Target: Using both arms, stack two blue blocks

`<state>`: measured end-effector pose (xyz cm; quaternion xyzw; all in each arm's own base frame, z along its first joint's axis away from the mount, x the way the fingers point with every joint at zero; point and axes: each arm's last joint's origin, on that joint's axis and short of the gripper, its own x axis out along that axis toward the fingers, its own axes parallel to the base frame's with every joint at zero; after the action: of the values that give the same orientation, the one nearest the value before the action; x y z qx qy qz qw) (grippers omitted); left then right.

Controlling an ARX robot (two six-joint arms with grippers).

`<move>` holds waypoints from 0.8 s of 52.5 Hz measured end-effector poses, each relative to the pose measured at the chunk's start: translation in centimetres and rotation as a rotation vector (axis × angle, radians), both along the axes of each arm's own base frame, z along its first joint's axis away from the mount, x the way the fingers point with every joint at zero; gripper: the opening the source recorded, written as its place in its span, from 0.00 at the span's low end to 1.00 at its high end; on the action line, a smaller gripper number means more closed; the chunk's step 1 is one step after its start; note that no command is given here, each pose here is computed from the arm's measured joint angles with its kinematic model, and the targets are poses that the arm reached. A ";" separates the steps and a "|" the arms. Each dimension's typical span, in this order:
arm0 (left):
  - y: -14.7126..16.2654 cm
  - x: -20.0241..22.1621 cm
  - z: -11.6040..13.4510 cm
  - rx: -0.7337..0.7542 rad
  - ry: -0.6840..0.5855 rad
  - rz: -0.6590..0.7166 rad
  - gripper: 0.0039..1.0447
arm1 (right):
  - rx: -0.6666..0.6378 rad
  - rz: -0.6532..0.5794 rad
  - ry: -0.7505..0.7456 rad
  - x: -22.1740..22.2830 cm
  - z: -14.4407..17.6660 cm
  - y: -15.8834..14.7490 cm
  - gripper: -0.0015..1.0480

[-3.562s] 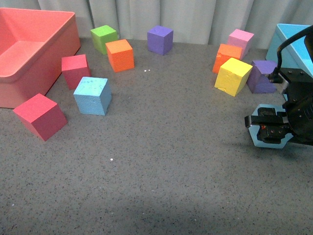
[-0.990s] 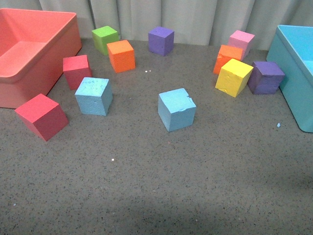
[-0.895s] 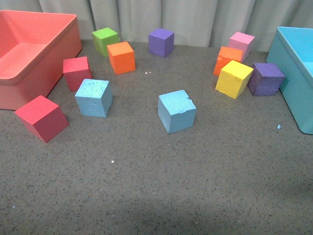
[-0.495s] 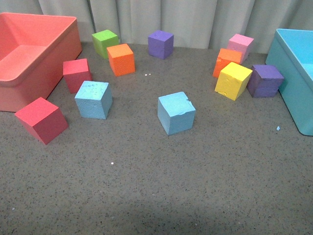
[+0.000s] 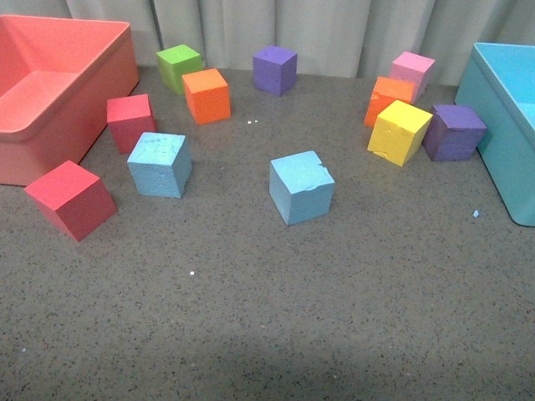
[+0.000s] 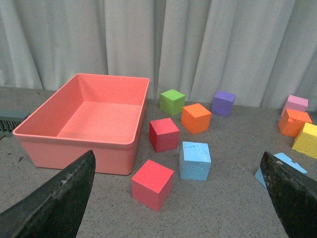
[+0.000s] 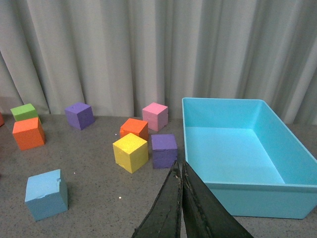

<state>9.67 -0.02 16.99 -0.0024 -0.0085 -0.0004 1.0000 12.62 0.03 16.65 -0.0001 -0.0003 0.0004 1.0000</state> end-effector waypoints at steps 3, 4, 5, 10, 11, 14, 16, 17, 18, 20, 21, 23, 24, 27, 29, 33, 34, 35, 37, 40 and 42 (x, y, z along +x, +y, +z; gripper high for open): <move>0.0 0.0 0.0 0.000 0.000 0.000 0.94 | 0.000 0.000 -0.002 -0.2 0.0 0.0 0.01; 0.0 0.0 0.0 0.000 0.000 0.000 0.94 | 0.000 0.000 -0.002 -0.2 0.0 0.0 0.01; 0.0 0.0 0.0 0.000 0.000 0.000 0.94 | 0.000 0.000 -0.002 -0.3 0.0 0.0 0.01; 0.0 0.0 0.0 0.000 0.000 0.000 0.94 | 0.000 0.000 -0.003 -0.5 0.1 0.0 0.01; 0.0 0.0 0.0 0.000 0.000 0.000 0.94 | 0.000 0.000 -0.003 -0.6 0.1 0.0 0.01; 0.0 0.0 0.0 0.000 0.000 0.000 0.94 | 0.000 0.000 -0.004 -0.7 0.1 0.0 0.01; 0.0 0.0 0.0 0.000 0.000 0.000 0.94 | 0.000 0.000 -0.005 -0.8 0.1 0.0 0.01; 0.0 0.0 0.0 0.000 0.000 0.000 0.94 | 0.000 0.000 -0.005 -0.9 0.1 0.0 0.01; 0.0 0.0 0.0 0.000 0.000 0.000 0.94 | 0.000 0.000 -0.005 -0.9 0.1 0.0 0.01; 0.0 0.0 0.0 0.000 0.000 0.000 0.94 | 0.000 0.000 -0.005 -1.0 0.1 0.0 0.01; 0.0 0.0 0.0 0.000 0.000 0.000 0.94 | 0.000 0.000 -0.005 -1.1 0.1 0.0 0.01; 0.0 0.0 0.0 0.000 0.000 0.000 0.94 | 0.000 0.000 -0.005 -1.2 0.1 0.0 0.01; 0.0 0.0 0.0 0.000 0.000 0.000 0.94 | 0.000 0.000 -0.005 -1.2 0.1 0.0 0.01; 0.0 0.0 0.0 0.000 0.000 0.000 0.94 | 0.000 0.000 -0.006 -1.3 0.1 0.0 0.01; 0.0 0.0 0.0 0.000 0.000 0.000 0.94 | 0.000 0.000 -0.006 -1.4 0.1 0.0 0.01; 0.0 0.0 0.0 0.000 0.000 0.000 0.94 | 0.000 0.000 -0.005 -1.6 0.1 0.0 0.01; 0.0 0.0 0.0 0.000 0.000 0.000 0.94 | 0.000 0.000 -0.006 -1.7 0.1 0.0 0.01; 0.0 0.0 0.0 0.000 0.000 0.000 0.94 | 0.000 0.000 -0.006 -1.7 0.1 0.0 0.01; 0.0 0.0 0.0 0.000 0.000 0.000 0.94 | 0.000 0.000 -0.006 -1.7 0.1 0.0 0.01; 0.0 0.0 0.0 0.000 0.000 0.000 0.94 | 0.000 0.000 -0.005 -1.8 0.0 0.0 0.01; 0.0 0.0 0.0 0.000 0.000 0.000 0.94 | 0.000 0.000 0.016 -2.2 -0.2 0.0 0.01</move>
<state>9.67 -0.02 16.99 -0.0024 -0.0085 -0.0004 1.0000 10.43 0.02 16.48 -0.0001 0.0075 0.0006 1.0000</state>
